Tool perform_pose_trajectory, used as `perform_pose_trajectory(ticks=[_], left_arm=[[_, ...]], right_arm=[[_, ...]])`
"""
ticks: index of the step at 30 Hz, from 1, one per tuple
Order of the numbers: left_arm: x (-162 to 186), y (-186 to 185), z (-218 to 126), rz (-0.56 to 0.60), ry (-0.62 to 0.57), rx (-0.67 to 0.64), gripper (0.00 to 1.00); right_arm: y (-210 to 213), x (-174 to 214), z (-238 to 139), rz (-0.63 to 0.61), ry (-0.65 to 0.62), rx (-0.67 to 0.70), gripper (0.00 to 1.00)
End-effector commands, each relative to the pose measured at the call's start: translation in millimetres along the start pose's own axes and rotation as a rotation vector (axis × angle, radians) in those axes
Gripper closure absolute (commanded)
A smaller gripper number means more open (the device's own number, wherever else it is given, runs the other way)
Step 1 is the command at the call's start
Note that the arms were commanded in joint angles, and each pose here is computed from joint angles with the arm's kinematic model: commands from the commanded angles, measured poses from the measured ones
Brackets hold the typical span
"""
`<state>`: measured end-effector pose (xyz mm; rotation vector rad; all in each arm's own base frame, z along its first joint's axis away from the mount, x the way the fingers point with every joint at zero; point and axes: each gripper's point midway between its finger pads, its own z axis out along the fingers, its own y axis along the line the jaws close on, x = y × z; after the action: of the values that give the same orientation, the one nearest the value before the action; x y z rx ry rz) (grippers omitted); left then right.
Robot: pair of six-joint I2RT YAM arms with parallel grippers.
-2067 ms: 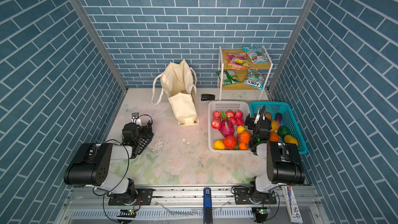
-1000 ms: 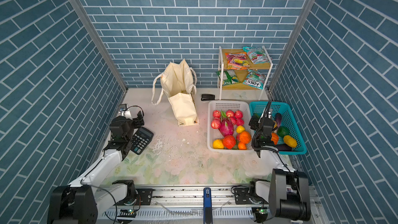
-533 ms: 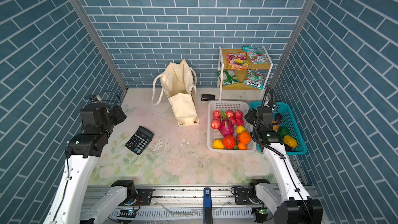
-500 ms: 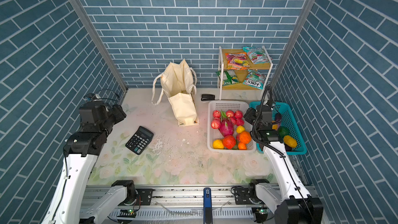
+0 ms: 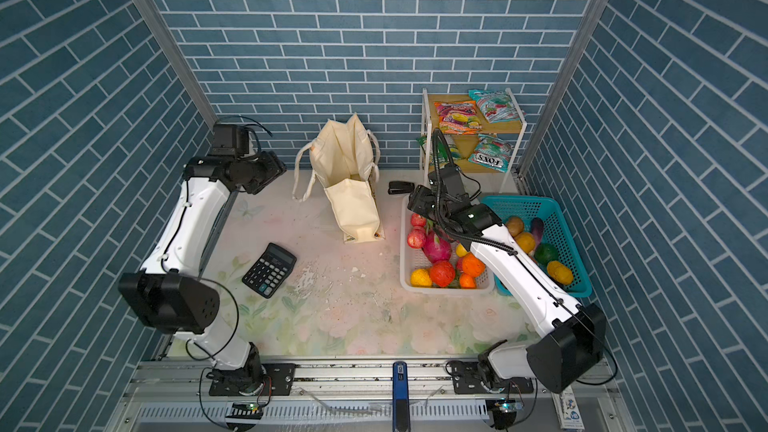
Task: Place the food into the grocery bag and tie it
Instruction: 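Reach the left gripper to the bag handle while the right reaches its other side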
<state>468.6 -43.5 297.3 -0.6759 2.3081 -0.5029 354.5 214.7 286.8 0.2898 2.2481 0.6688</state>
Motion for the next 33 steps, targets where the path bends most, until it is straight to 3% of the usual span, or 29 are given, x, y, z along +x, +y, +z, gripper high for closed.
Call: perform_pose_trajectory(ticks=[1, 7, 16, 19, 23, 30, 32, 33], left_arm=[[2, -34, 14, -0.021, 0.071, 0.091, 0.27], [-1, -67, 56, -0.012, 0.116, 0.132, 0.27], [8, -59, 102, -0.019, 0.193, 0.073, 0.32], [16, -64, 115, -0.025, 0.234, 0.113, 0.33], [23, -73, 121, -0.018, 0.271, 0.175, 0.56], [33, -77, 79, 0.071, 0.302, 0.192, 0.97], [41, -74, 67, 0.069, 0.323, 0.195, 1.00], [45, -74, 61, 0.071, 0.331, 0.198, 1.00]], right_arm=[[9, 5, -1, 0.012, 0.005, 0.031, 0.34], [33, 1, 0, -0.056, 0.013, 0.011, 0.34], [59, 4, 20, -0.144, 0.092, -0.038, 0.33], [68, 4, 28, -0.156, 0.112, -0.056, 0.33], [78, 2, 35, -0.192, 0.131, -0.074, 0.33], [92, -9, 34, -0.243, 0.122, -0.090, 0.32], [95, -12, 35, -0.245, 0.120, -0.097, 0.30], [96, -14, 35, -0.245, 0.114, -0.095, 0.23]])
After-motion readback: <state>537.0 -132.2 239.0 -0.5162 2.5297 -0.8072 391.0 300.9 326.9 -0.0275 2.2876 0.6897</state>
